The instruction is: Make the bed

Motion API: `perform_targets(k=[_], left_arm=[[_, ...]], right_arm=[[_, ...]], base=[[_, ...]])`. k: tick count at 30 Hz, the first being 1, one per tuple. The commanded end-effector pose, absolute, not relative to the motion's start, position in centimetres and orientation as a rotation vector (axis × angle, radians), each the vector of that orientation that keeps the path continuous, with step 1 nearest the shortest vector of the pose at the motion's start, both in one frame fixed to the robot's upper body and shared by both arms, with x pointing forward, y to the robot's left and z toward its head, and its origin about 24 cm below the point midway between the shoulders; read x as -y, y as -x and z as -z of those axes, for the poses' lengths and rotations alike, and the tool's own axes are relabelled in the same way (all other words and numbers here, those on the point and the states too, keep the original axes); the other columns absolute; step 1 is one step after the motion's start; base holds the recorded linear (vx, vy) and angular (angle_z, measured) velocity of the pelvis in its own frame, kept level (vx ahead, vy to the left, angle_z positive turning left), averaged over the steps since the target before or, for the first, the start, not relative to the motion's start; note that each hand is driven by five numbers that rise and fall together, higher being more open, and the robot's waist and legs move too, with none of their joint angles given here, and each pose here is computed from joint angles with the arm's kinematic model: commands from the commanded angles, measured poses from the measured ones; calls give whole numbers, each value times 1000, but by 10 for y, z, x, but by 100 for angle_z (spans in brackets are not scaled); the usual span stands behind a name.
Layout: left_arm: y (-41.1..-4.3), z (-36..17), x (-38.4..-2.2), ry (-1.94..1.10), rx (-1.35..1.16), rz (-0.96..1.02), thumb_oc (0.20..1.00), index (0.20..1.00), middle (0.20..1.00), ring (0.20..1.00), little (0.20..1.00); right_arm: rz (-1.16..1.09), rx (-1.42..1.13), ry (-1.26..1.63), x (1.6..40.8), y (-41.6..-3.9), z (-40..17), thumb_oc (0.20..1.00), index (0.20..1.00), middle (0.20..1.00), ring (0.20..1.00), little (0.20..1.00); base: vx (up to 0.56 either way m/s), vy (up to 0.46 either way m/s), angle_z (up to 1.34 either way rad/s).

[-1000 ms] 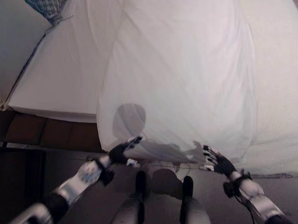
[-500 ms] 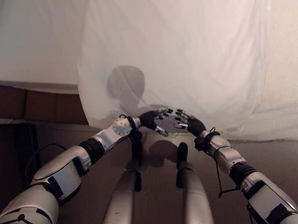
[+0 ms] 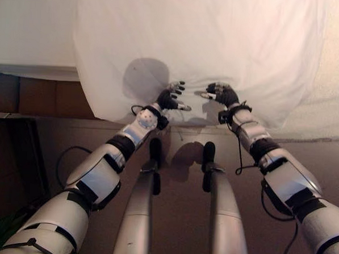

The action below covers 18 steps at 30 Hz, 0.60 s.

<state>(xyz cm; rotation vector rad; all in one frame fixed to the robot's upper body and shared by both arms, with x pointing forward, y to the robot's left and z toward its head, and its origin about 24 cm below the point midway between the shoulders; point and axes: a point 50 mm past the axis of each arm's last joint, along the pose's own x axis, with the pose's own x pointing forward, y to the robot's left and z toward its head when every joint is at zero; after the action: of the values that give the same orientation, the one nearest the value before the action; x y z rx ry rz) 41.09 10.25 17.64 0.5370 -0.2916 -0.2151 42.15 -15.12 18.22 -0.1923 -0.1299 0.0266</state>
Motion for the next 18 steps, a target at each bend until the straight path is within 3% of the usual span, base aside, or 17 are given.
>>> perform_targets(k=[1,12,18], left_arm=[[-420,-212,-130,-506,366,20,1000,1000,1000,1000,1000],[-410,-202,-243,-438,231,-327,1000,1000,1000,1000,1000],[-396,-166,-270,-388,120,-408,1000,1000,1000,1000,1000]], right_arm=[[130,289,210,177,-423,-227,1000,1000,1000,1000,1000],[447,176,270,275,-404,-211,1000,1000,1000,1000,1000],[510,72,270,298,-391,-175,1000,1000,1000,1000,1000]], base=[[0,0,0],[33,3,-1],[41,-12,-7]])
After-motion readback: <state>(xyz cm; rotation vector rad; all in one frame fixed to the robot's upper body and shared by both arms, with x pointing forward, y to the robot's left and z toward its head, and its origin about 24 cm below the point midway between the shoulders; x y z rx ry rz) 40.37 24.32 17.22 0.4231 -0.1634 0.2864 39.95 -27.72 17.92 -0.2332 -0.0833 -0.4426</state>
